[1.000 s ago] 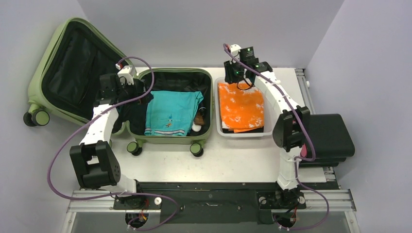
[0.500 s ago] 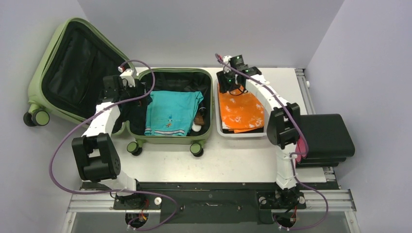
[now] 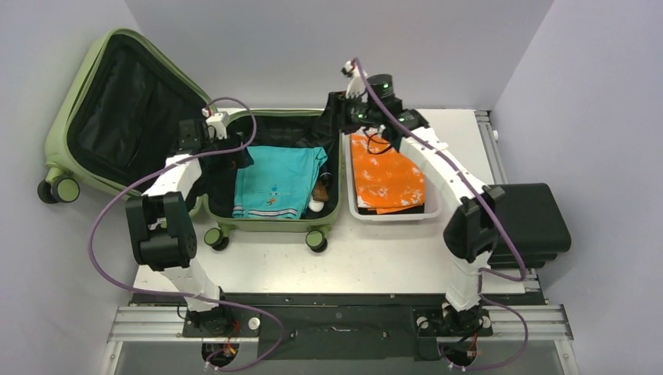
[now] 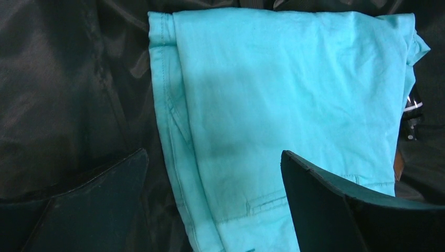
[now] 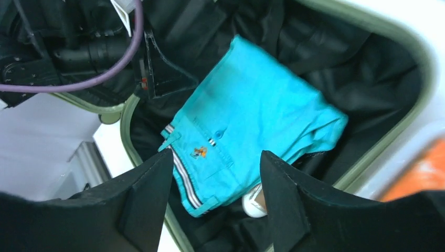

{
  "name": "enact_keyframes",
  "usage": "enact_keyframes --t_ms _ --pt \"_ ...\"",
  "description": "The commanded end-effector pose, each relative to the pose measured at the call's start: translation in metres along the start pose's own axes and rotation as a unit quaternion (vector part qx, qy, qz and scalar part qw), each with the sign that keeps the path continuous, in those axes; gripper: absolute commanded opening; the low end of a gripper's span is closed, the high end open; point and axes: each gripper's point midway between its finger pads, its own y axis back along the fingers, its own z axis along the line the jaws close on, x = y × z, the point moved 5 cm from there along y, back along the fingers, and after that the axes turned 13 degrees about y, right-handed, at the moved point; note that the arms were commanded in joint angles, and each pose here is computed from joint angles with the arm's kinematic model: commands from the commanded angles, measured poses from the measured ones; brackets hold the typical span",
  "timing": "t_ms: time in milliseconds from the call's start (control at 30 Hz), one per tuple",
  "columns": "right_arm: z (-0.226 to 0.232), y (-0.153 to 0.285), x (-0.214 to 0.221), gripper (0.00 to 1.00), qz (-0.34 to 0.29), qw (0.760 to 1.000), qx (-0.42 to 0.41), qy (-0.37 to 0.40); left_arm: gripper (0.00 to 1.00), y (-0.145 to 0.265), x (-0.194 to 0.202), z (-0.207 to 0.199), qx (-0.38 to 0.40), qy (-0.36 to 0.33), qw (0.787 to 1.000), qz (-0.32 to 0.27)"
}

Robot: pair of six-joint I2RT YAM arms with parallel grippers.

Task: Open, take out, and arrange the luggage
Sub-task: Pick up the clothes from the luggage.

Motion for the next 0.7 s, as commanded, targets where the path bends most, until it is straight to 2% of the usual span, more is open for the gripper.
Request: enact_keyframes --t_ms 0,100,300,500,667 --pt "0.005 -0.046 0.033 0.54 0.043 0.995 -0.036 -0.083 0.96 -0.018 -0.008 0.001 -0.032 0.003 0.999 0.003" --pt "0.001 -0.069 0.054 0.52 0.078 0.992 -0.019 -0.096 0.96 -0.028 -0.006 -0.001 -0.06 0.01 0.998 0.01" --pt "0.008 -0.105 0.085 0.46 0.116 0.984 -0.019 -0.132 0.96 -0.054 0.015 -0.006 -0.176 -0.037 0.983 0.034" --pt "0.008 -0.121 0.111 0.44 0.157 0.976 0.006 -0.151 0.96 -0.057 0.017 0.013 -0.257 -0.032 0.965 0.03" --pt "0.0 -0.128 0.13 0.43 0.176 0.969 0.028 -0.171 0.96 -0.058 0.022 0.019 -0.291 -0.028 0.956 0.034"
